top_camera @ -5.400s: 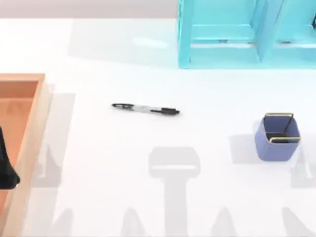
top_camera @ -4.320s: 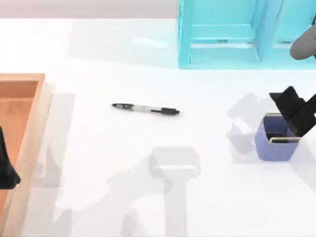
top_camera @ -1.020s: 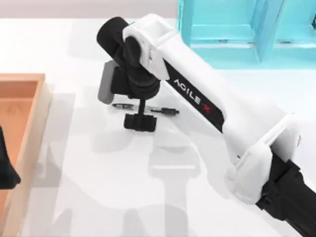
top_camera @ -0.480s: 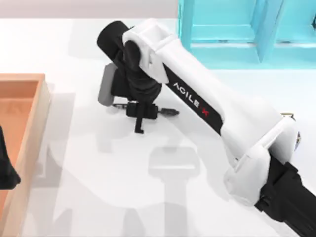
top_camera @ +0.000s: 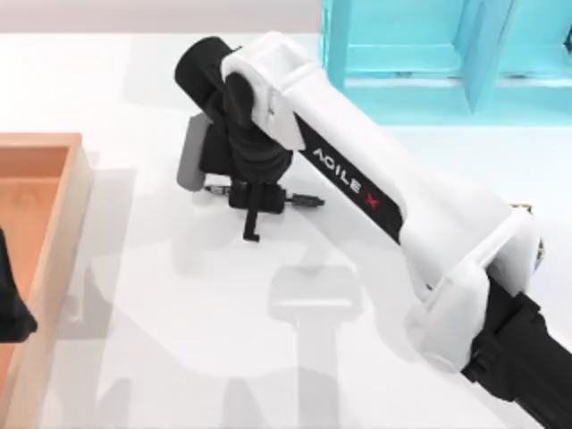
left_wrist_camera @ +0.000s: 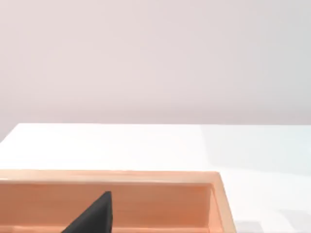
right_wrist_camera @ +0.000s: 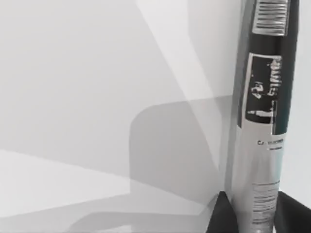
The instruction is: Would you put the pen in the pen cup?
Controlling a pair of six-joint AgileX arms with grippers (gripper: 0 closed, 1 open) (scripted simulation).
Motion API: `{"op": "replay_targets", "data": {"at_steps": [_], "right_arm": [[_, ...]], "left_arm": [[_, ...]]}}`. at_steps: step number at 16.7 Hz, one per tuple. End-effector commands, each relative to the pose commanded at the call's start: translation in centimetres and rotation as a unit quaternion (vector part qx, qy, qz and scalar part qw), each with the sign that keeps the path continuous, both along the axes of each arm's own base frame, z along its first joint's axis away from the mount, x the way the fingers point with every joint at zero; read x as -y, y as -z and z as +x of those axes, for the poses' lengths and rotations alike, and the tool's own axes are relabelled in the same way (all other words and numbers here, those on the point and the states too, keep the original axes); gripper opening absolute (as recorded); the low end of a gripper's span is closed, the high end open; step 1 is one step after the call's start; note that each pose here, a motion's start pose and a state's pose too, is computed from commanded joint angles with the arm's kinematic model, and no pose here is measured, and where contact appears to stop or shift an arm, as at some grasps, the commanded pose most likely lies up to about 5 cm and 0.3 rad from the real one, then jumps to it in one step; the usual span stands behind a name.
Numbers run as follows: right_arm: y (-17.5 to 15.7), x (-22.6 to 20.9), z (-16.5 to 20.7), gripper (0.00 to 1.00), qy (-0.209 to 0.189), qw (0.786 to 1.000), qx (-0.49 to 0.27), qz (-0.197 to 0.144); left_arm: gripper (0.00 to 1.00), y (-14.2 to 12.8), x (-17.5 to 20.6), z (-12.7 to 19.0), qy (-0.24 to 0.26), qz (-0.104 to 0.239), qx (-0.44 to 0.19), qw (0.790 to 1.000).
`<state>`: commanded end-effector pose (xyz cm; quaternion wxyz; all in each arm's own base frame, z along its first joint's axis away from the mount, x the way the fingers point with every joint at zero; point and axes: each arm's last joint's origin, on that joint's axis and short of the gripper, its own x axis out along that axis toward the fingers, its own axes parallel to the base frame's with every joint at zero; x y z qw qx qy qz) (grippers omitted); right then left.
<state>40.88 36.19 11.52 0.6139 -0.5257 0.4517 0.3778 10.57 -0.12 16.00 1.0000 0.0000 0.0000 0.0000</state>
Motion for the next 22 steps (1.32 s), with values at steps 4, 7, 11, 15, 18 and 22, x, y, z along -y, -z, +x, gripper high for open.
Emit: {"op": "replay_targets", "data": {"at_steps": [4, 7, 11, 15, 18, 22], "right_arm": [[-2.9, -1.3, -1.5, 0.0, -0.003, 1.0, 0.002, 0.002], [-6.0, -2.2, -3.8, 0.0, -0.004, 1.0, -0.001, 0.001], [-10.0, -2.2, -8.3, 0.0, -0.003, 1.0, -0.006, -0.006], [-13.0, -0.9, -12.6, 0.0, -0.001, 1.0, -0.006, -0.008], [-14.5, -0.1, -14.6, 0.0, 0.001, 1.0, -0.001, -0.001], [-14.7, 0.0, -14.9, 0.0, 0.001, 1.0, 0.0, 0.0]], "left_arm": [[1.0, 0.0, 0.0, 0.0, 0.0, 0.0, 0.0, 1.0], [1.0, 0.0, 0.0, 0.0, 0.0, 0.0, 0.0, 1.0], [1.0, 0.0, 0.0, 0.0, 0.0, 0.0, 0.0, 1.0], [1.0, 0.0, 0.0, 0.0, 0.0, 0.0, 0.0, 1.0], [1.0, 0.0, 0.0, 0.0, 0.0, 0.0, 0.0, 1.0], [1.0, 0.0, 0.0, 0.0, 0.0, 0.0, 0.0, 1.0]]}}
